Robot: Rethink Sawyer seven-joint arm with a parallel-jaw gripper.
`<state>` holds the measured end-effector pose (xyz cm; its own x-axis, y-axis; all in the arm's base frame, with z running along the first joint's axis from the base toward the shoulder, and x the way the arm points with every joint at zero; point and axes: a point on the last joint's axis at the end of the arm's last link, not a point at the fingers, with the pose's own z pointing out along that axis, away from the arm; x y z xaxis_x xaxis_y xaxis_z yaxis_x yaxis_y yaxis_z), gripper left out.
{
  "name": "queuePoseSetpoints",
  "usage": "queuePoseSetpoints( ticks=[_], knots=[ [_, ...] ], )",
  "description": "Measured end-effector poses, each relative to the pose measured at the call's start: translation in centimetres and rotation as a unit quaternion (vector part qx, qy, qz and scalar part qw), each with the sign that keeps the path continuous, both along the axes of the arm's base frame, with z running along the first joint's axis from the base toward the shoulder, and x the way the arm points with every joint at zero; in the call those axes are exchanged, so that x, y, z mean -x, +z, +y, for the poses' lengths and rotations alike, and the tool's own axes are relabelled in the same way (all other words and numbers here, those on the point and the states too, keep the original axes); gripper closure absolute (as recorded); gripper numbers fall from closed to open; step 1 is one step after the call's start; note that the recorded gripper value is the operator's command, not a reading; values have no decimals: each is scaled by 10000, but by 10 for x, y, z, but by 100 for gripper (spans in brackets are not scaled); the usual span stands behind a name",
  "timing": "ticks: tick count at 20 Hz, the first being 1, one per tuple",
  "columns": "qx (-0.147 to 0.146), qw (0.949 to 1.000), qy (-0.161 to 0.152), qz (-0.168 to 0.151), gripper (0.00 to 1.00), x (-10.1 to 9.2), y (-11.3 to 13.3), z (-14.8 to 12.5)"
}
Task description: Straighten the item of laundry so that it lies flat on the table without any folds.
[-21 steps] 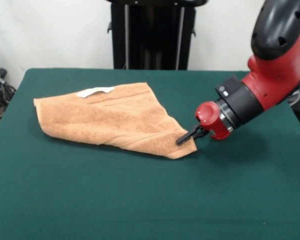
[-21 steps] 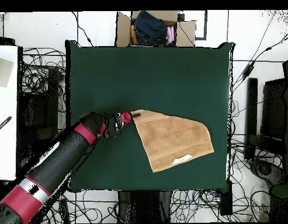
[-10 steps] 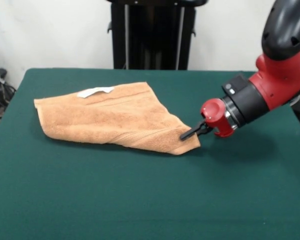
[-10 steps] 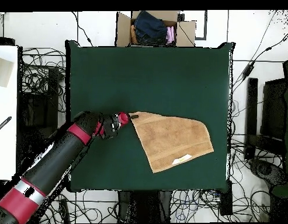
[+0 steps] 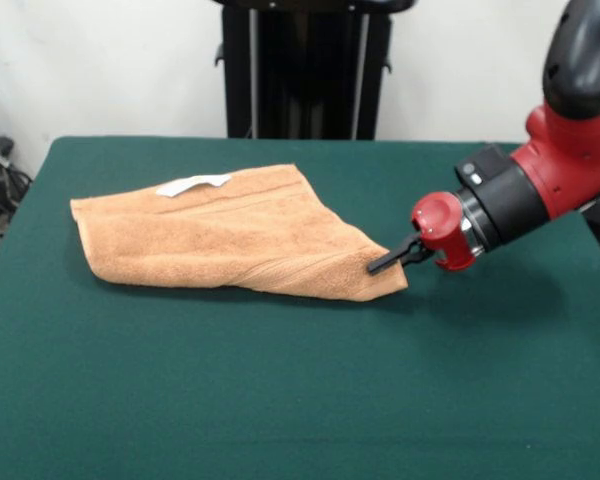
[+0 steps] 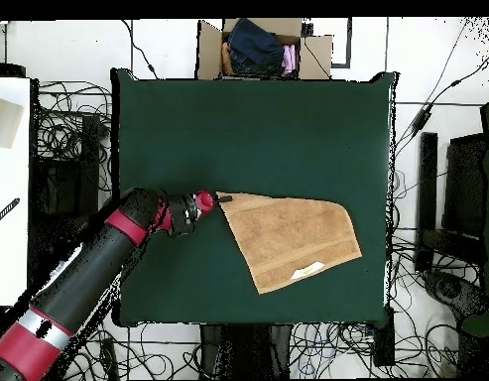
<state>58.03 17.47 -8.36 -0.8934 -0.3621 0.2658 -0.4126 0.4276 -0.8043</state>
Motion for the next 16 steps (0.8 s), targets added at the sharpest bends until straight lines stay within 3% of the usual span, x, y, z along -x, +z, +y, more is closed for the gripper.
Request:
queuePoseSetpoints(
  ticks=[16],
  knots=[
    [224, 9987, -364, -263, 100, -2, -15, 17]
  ],
)
